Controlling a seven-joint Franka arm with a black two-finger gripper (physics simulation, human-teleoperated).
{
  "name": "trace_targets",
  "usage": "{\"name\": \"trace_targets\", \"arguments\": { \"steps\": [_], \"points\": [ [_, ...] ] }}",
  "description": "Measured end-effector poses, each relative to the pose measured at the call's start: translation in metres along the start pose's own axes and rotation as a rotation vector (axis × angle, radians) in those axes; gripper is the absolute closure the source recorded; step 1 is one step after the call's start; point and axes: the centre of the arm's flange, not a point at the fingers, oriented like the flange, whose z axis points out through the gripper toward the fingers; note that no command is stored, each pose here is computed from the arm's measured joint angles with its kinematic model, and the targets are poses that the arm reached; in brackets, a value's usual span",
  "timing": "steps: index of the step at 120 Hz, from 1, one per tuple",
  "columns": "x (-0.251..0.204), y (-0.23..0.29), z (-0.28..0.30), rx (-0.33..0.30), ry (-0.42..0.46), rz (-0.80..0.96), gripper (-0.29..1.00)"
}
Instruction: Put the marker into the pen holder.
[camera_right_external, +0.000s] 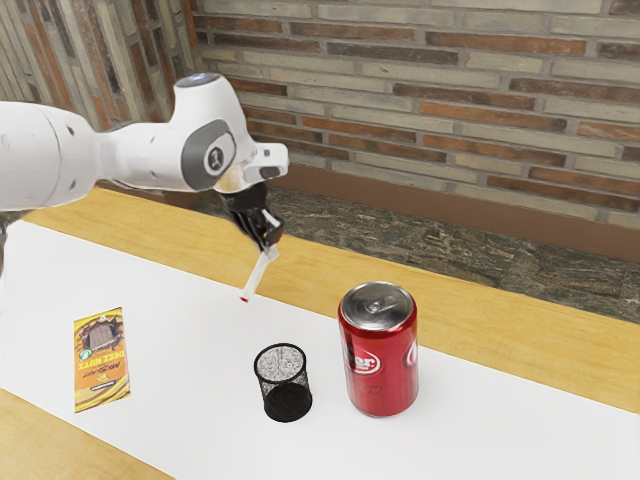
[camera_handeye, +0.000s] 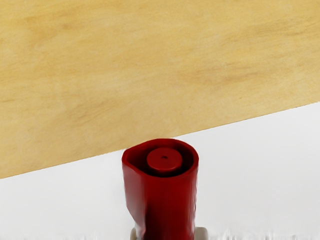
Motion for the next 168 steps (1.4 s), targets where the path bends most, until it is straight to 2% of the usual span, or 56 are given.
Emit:
{"name": "trace_targets", "arguments": {
  "steps": [16,28,53,93,126,168],
  "points": [
    [-0.021,0.048,-0.009,0.0,0.016,0.047,0.79],
    [-0.027,0.066,-0.003,0.01,0.029,0.049,0.79],
    [-0.024,0.088,0.007,0.023,0.064,0.023,0.79],
    [-0.038,0.115,-0.004,-0.003,0.11,-0.025,0.79],
    [-0.075,0.131,-0.009,-0.046,0.092,-0.052,0.78],
    [-0.094,0.139,0.036,-0.03,0.004,-0.082,0.76]
  ]
}}
